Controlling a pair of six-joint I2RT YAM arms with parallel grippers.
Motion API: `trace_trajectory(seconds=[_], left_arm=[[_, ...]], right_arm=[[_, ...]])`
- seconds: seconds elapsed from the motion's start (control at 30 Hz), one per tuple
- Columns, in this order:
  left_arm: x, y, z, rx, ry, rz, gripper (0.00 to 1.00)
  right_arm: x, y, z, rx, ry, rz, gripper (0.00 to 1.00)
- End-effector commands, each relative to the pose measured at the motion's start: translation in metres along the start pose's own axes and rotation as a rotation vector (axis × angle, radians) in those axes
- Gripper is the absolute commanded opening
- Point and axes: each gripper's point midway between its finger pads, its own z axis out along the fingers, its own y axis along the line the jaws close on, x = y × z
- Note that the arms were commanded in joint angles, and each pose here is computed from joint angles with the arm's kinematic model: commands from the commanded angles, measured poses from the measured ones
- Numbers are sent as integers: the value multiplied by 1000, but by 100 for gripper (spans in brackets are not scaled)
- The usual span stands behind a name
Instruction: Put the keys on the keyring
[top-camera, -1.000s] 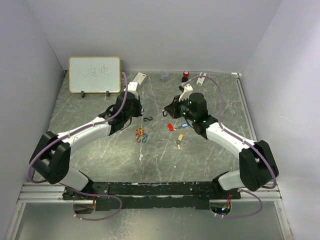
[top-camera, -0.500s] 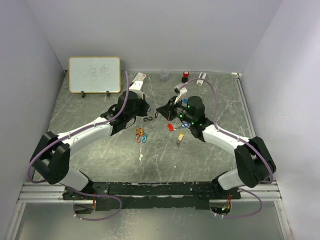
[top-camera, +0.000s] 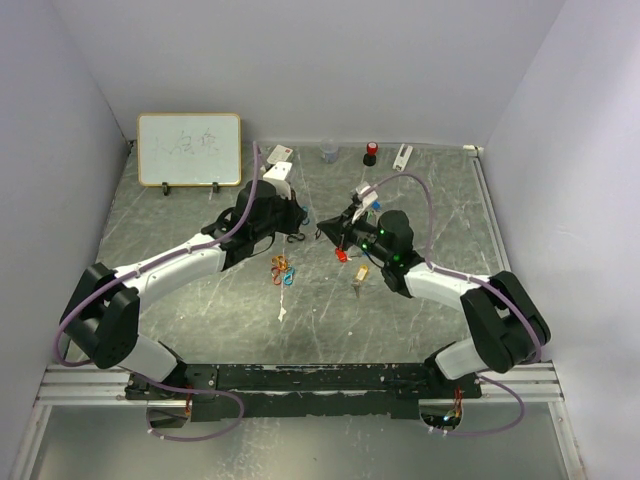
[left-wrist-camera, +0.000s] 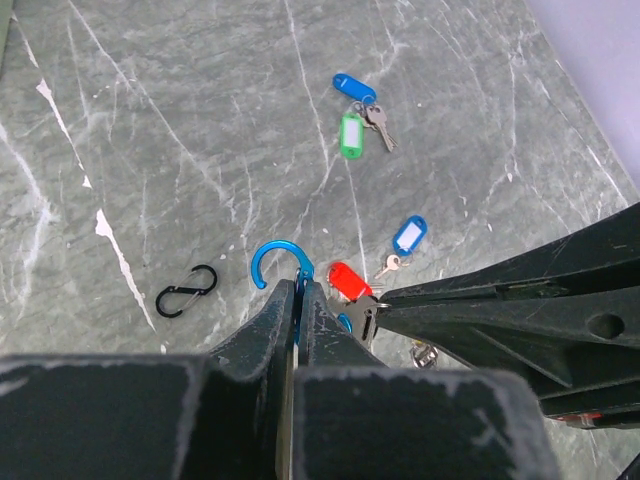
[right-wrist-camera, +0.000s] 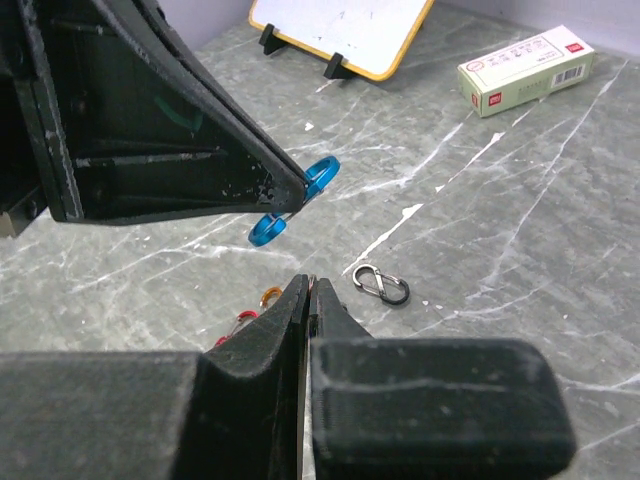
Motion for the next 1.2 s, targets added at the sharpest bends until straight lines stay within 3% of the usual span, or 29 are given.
trace_trajectory(seconds=[0.0,1.17], left_arm=[[-15,-23,-2,89,-22,5,7],[1,-28,8,124,49,30,7]], right_arm=[[-16,2,-1,-16,-107,-97,0],[-22,8,8,-60,-98,-125,0]])
